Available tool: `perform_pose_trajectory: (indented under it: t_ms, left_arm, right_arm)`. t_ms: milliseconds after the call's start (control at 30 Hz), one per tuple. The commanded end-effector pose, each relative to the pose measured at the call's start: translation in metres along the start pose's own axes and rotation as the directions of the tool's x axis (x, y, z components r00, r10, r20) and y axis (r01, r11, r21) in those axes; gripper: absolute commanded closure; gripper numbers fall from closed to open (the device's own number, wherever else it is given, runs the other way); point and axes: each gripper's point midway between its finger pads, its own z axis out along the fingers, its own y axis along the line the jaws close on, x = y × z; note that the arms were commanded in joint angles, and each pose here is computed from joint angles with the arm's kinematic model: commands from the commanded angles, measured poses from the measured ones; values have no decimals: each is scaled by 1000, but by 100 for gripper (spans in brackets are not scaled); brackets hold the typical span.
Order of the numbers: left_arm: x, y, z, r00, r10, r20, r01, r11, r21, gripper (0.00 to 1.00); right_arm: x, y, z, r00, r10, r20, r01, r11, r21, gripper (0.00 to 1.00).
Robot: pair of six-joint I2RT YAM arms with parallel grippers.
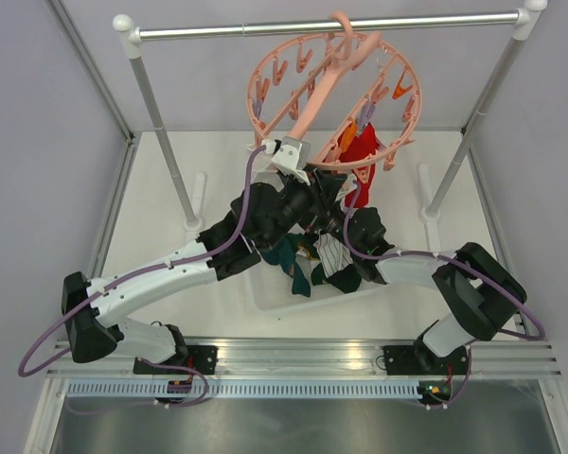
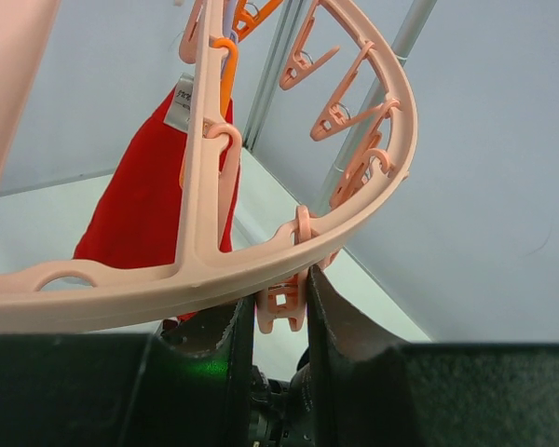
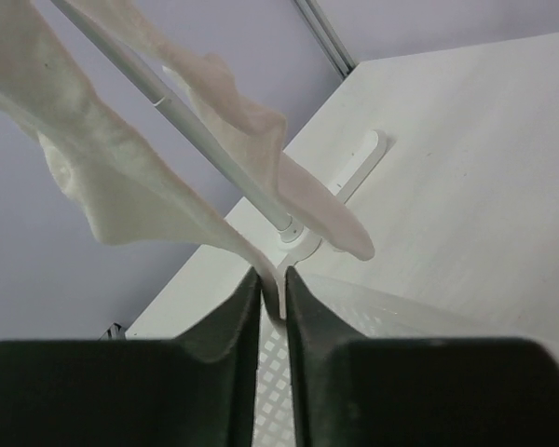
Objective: Remove the socks clipped to the hanger
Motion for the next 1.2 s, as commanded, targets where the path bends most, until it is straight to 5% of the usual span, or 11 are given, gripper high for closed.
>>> perform_pose_trajectory:
  t_ms: [0,200,367,800,1167]
  left_arm:
    - [-22,-11,2,998,-47,43,45,999,26,98]
    - [-17,-9,3,999,-36,34,35,999,18,97]
    - [-13,-6,2,999,-30,28,29,1000,8,93]
    - [-5,-2,-10,1000,13,0,-13,1000,22,48]
    - [1,-1,-36,995,93,-45,-89,992,90,38]
  right_arm:
    - [-13,16,-2,999,1,53,2,998,-56,85]
    - [-15,15,-18,997,18,69,-16,999,-33,99]
    - [-13,12,-37,996,27,79,-27,1000,-8,99]
    - [-32,20,-63,995,-28,92,25,999,38,99]
    - [-24,14,-73,998,-50,45,47,996,76,99]
